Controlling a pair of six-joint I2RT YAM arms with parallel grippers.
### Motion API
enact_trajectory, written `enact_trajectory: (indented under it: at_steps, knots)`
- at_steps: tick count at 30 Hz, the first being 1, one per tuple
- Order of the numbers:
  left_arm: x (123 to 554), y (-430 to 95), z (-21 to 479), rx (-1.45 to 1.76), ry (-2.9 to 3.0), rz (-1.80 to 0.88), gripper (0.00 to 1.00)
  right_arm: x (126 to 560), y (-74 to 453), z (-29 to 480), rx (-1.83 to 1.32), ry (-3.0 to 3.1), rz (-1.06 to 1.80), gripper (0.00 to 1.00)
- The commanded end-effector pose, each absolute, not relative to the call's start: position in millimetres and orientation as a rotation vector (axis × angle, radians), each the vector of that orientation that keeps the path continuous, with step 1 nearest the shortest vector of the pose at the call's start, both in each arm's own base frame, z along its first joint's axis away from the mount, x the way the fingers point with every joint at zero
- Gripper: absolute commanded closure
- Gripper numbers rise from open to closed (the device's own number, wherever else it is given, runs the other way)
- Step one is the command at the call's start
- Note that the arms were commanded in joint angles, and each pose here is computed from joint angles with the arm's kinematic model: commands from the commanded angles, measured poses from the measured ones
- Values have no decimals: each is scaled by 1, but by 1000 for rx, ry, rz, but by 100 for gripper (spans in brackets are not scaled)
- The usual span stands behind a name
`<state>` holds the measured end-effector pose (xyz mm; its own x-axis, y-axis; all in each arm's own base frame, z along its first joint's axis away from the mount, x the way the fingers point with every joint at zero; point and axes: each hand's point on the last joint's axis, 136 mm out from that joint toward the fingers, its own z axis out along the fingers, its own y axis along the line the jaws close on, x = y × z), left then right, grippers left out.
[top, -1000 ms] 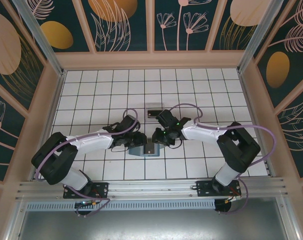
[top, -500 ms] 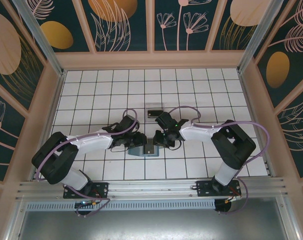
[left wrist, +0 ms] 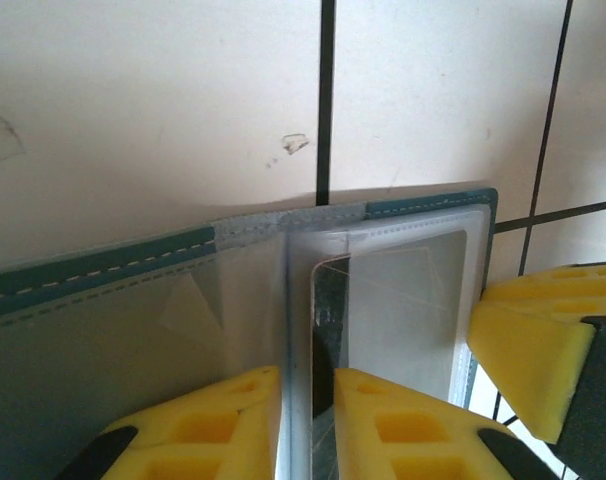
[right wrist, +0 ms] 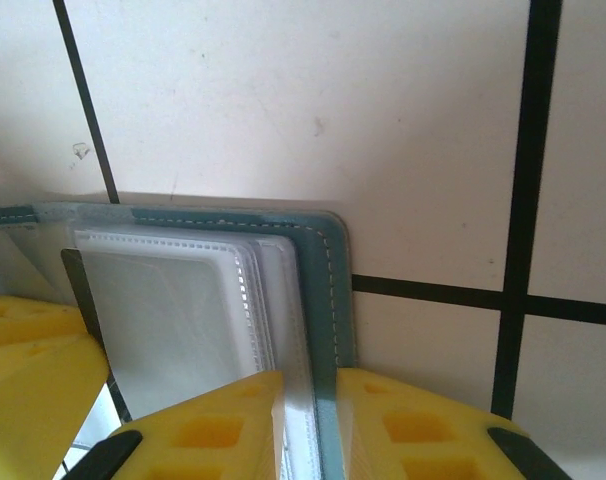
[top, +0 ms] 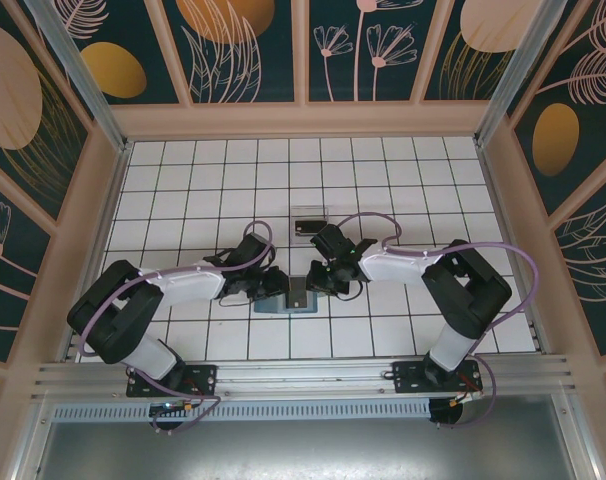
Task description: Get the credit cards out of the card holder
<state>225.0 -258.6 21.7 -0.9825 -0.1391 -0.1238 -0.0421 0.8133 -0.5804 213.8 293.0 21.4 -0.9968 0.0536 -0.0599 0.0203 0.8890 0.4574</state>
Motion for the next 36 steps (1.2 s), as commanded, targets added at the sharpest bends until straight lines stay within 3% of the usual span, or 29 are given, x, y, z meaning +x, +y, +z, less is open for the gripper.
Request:
enact_trajectory:
  at_steps: [1, 13, 28, 33, 36]
  knots:
    - [222, -261, 19, -125, 2830, -964, 78, 200, 281, 0, 56, 3053, 638, 78]
    - [220, -261, 18, -134, 2803, -1046, 87, 198, 279, -2, 63, 3060, 625, 79]
    - [215, -246, 21, -94, 2822, -943, 93, 199, 271, -3, 87, 3058, 564, 82]
    - [218, -246, 24, -96, 2812, -940, 93, 201, 271, 1, 88, 3050, 561, 84]
    - [219, -247, 26, -94, 2795, -957, 86, 201, 272, 1, 86, 3052, 566, 85]
